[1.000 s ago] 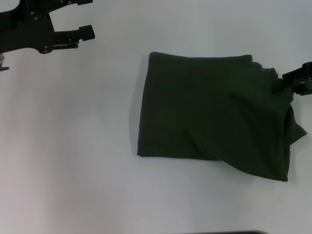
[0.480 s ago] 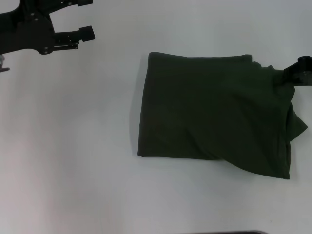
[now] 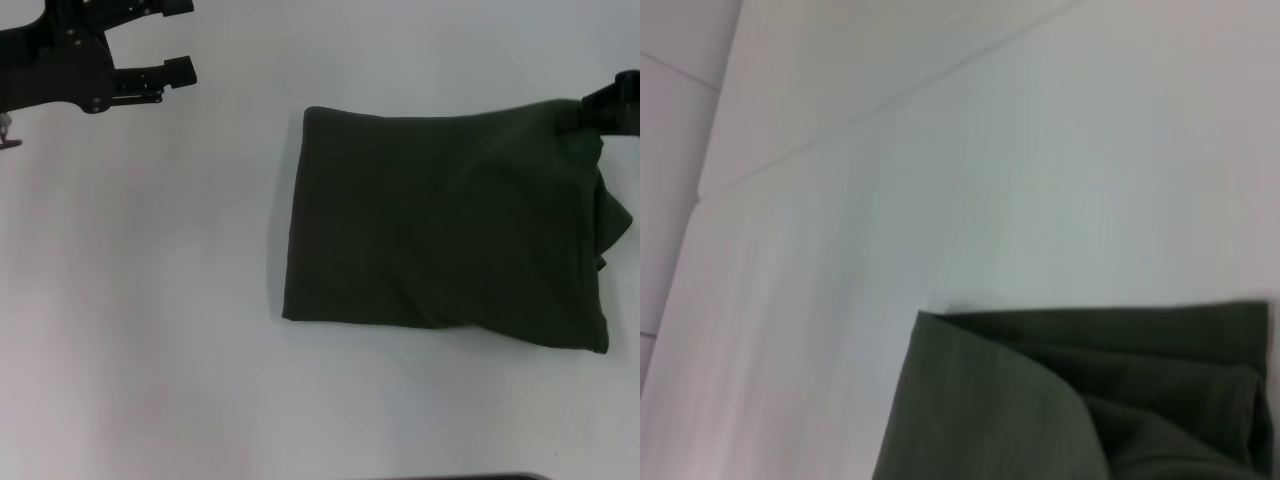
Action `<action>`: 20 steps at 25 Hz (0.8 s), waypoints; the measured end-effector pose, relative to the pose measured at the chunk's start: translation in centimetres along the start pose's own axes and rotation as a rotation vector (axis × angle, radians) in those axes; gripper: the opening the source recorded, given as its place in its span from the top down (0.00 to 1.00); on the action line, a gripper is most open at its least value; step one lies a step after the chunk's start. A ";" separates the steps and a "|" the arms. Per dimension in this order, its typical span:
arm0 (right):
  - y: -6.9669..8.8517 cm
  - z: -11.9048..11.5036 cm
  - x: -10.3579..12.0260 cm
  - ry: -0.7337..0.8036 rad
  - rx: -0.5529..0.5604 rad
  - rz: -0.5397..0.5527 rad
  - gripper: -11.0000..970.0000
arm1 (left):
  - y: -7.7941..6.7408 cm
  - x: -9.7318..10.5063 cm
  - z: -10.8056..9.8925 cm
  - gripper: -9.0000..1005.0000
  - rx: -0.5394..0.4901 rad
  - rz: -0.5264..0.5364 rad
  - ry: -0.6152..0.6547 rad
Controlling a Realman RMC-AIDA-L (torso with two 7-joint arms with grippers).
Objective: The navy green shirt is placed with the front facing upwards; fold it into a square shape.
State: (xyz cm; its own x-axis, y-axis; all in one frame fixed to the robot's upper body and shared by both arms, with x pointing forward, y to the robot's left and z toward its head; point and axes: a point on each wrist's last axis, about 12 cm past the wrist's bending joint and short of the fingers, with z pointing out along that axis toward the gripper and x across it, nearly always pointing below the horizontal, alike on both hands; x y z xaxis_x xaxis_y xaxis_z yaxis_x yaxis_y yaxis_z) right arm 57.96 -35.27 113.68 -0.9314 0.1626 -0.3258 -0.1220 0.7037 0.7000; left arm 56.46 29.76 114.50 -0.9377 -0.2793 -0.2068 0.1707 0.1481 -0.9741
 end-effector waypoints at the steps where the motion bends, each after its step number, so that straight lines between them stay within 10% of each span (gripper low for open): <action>1: 0.1 -0.1 -0.2 -0.010 0.004 -0.004 0.93 | 0.0 0.0 0.0 0.09 0.000 0.000 0.000; 20: 0.5 1.8 -2.1 -0.132 0.042 -0.033 0.87 | 0.4 0.4 -0.2 0.09 -0.003 -0.012 -0.011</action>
State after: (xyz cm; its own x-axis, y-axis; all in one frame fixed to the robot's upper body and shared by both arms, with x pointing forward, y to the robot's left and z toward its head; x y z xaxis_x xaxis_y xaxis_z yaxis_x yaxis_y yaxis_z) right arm 60.44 -33.99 113.54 -0.8737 0.2265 -0.4304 -0.1347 0.7377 0.6616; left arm 56.09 29.87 114.00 -0.9365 -0.2912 -0.1956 0.1582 0.1470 -0.9764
